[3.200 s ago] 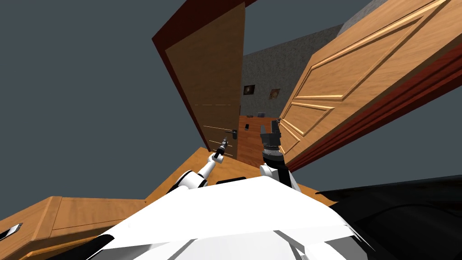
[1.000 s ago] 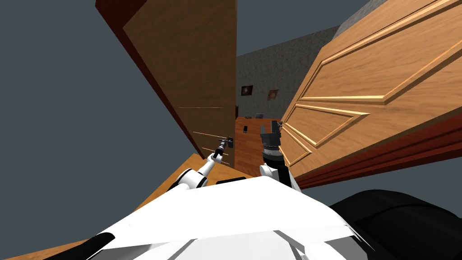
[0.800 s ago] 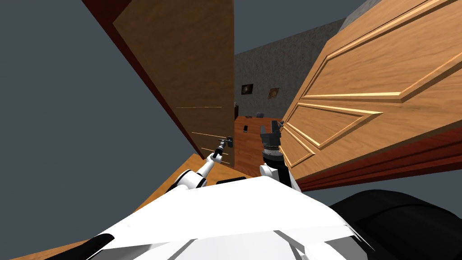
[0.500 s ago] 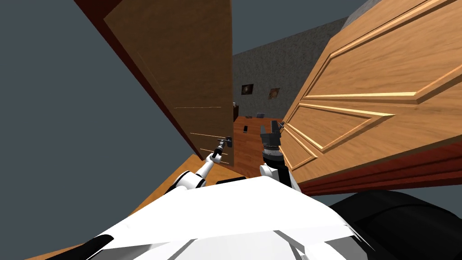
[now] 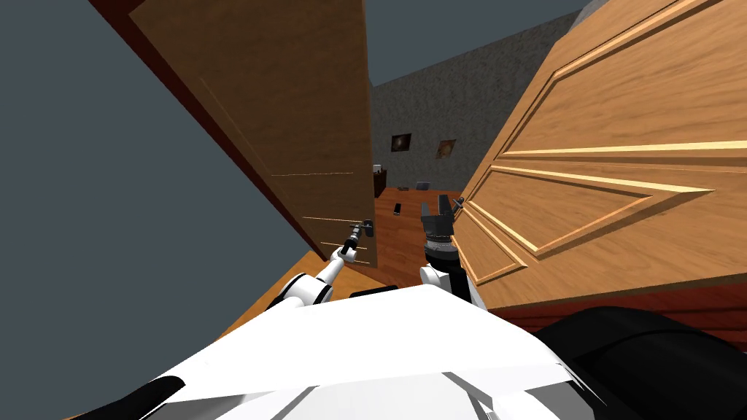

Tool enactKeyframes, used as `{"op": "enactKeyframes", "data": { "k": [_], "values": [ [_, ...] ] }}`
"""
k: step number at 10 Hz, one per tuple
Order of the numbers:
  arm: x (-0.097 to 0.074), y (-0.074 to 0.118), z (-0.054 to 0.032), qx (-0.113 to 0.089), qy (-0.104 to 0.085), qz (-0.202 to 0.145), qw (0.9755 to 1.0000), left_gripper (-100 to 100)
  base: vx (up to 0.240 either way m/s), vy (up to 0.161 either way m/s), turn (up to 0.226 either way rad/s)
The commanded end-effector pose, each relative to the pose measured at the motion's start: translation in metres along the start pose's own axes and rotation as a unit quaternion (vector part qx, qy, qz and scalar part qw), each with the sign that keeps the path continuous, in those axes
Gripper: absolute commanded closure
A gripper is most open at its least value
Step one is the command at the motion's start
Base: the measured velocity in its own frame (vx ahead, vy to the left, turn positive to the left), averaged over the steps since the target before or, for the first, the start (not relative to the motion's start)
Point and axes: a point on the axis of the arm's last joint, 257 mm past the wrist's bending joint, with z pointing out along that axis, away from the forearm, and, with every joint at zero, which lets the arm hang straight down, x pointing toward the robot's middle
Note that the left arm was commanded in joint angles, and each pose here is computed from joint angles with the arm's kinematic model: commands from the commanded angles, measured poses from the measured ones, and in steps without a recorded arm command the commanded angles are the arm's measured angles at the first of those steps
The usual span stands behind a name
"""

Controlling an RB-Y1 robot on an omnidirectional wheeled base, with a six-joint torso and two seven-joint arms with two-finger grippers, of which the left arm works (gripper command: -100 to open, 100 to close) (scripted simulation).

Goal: Push the door open

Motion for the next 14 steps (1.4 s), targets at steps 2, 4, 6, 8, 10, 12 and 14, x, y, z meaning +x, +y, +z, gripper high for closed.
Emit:
{"op": "enactKeyframes", "data": {
  "k": [2, 4, 6, 8, 10, 12, 14],
  "values": [
    [-0.028, 0.0, -0.0031, -0.002, -0.023, 0.004, 0.9997, 100, 0.1, -0.104, 0.073],
    [-0.031, 0.013, -0.0078, -0.015, -0.025, 0.004, 0.9995, 100, 0.064, -0.086, 0.027],
    [-0.044, 0.0, -0.0052, -0.002, -0.038, 0.004, 0.9993, 100, 0.052, -0.061, 0.019],
    [-0.053, 0.017, -0.0122, -0.02, -0.046, 0.004, 0.9987, 100, 0.1, -0.13, 0.083],
    [-0.051, 0.007, -0.0086, -0.01, -0.044, 0.004, 0.999, 100, 0.044, -0.021, -0.009],
    [-0.065, 0.0, -0.0083, -0.002, -0.057, 0.003, 0.9983, 100, 0.042, -0.037, 0.038],
    [-0.064, -0.007, -0.0057, 0.006, -0.056, 0.003, 0.9984, 100, 0.075, -0.11, 0.06]
  ]
}}
